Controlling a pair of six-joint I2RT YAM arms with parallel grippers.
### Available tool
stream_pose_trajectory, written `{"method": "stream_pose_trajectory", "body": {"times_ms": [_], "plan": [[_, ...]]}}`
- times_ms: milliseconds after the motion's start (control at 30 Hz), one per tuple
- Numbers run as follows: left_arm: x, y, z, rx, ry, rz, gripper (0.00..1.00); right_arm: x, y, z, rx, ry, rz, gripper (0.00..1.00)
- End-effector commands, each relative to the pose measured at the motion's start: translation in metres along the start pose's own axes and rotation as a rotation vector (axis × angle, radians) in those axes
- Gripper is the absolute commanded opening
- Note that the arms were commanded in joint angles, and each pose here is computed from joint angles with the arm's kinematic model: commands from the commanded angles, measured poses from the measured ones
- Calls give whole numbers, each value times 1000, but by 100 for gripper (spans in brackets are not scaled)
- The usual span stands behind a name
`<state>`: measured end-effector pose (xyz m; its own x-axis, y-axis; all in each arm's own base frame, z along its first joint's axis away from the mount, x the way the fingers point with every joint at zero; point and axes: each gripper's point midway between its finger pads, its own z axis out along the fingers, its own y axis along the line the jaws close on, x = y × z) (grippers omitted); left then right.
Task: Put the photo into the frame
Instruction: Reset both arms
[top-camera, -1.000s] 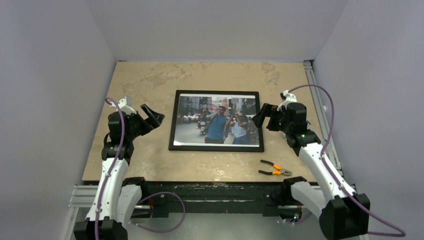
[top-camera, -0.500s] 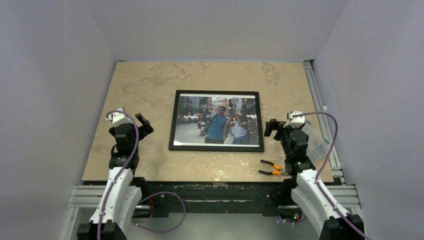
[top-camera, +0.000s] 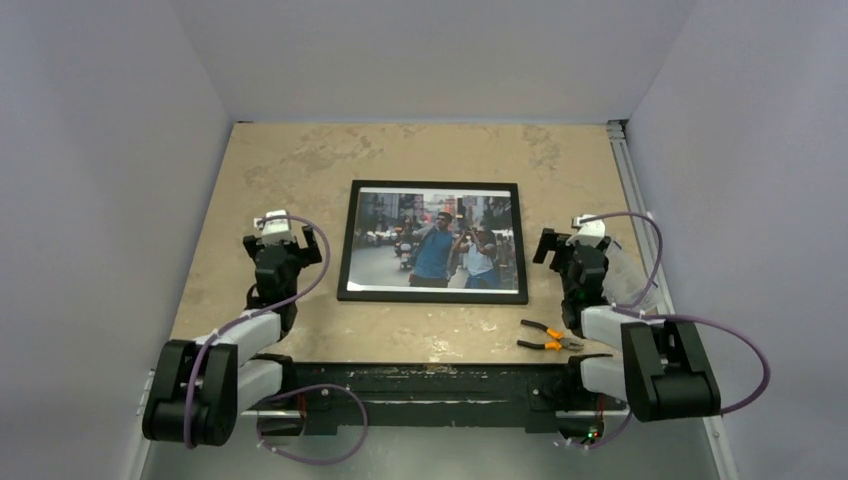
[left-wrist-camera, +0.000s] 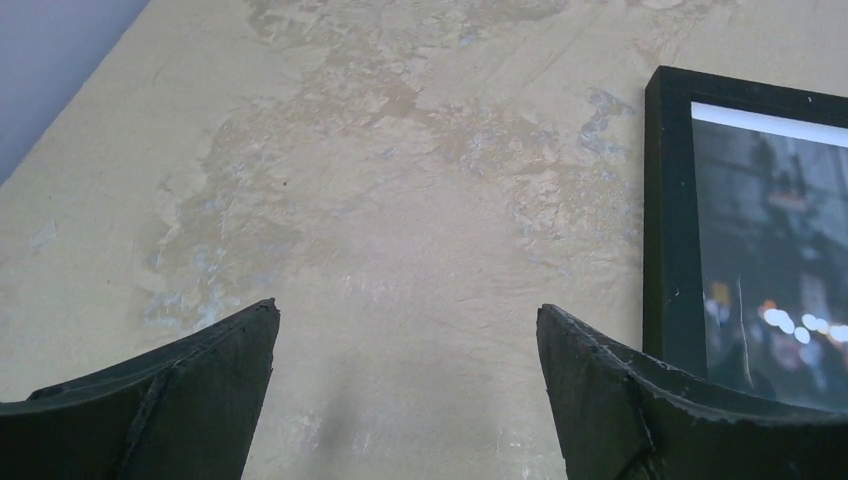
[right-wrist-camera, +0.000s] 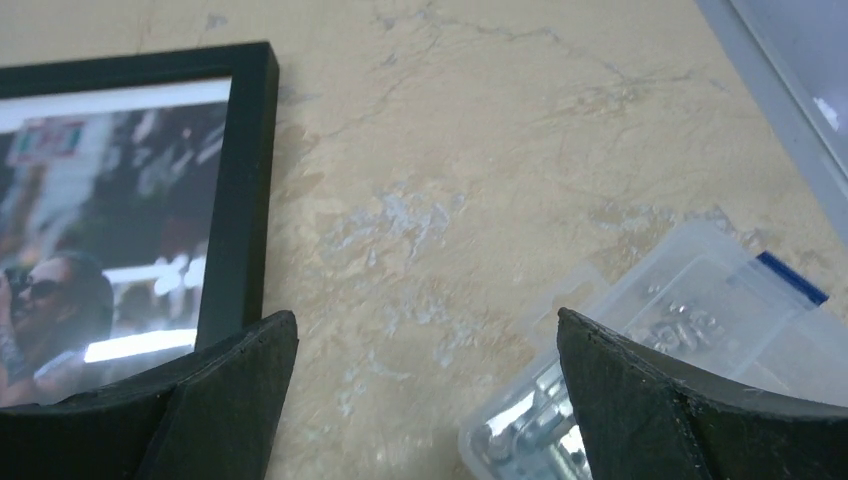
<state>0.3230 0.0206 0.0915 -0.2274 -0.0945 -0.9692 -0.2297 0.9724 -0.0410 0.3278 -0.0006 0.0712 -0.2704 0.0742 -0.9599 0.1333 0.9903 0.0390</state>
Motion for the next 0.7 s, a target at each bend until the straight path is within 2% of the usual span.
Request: {"method": "stream_pose_trajectory", "body": {"times_ms": [0,67,100,133,200,300,333,433,500,567,667], "plan": [[-50,-14,17,65,-214,70,97,-68,-7,21,-6,-241,70,98],[-44,-15,25,63,-258,72,98,-65,-15,32,-15,-269,117,98],[-46,-14,26,52,-292,74,99,-58,-14,35,-33,-243,85,95],[-42,-15,22,62,-273,80,100,-51,-13,39,-38,-207,55,93],[-42,-17,21,69,-233,81,100,-49,-14,44,-24,-207,65,96],[-44,-16,42,17,-182,104,100,-49,-12,45,-32,-199,56,96],[-40,-15,41,15,-129,95,100,-48,-12,46,-34,-196,52,96],[-44,-16,39,25,-196,97,100,-48,-10,46,-39,-195,46,96],[-39,-18,40,21,-141,105,100,-48,-10,47,-39,-192,45,96],[-43,-17,41,19,-167,102,100,-48,-10,47,-38,-192,44,96],[-40,-18,41,20,-145,102,100,-48,-10,47,-39,-193,44,96]]}}
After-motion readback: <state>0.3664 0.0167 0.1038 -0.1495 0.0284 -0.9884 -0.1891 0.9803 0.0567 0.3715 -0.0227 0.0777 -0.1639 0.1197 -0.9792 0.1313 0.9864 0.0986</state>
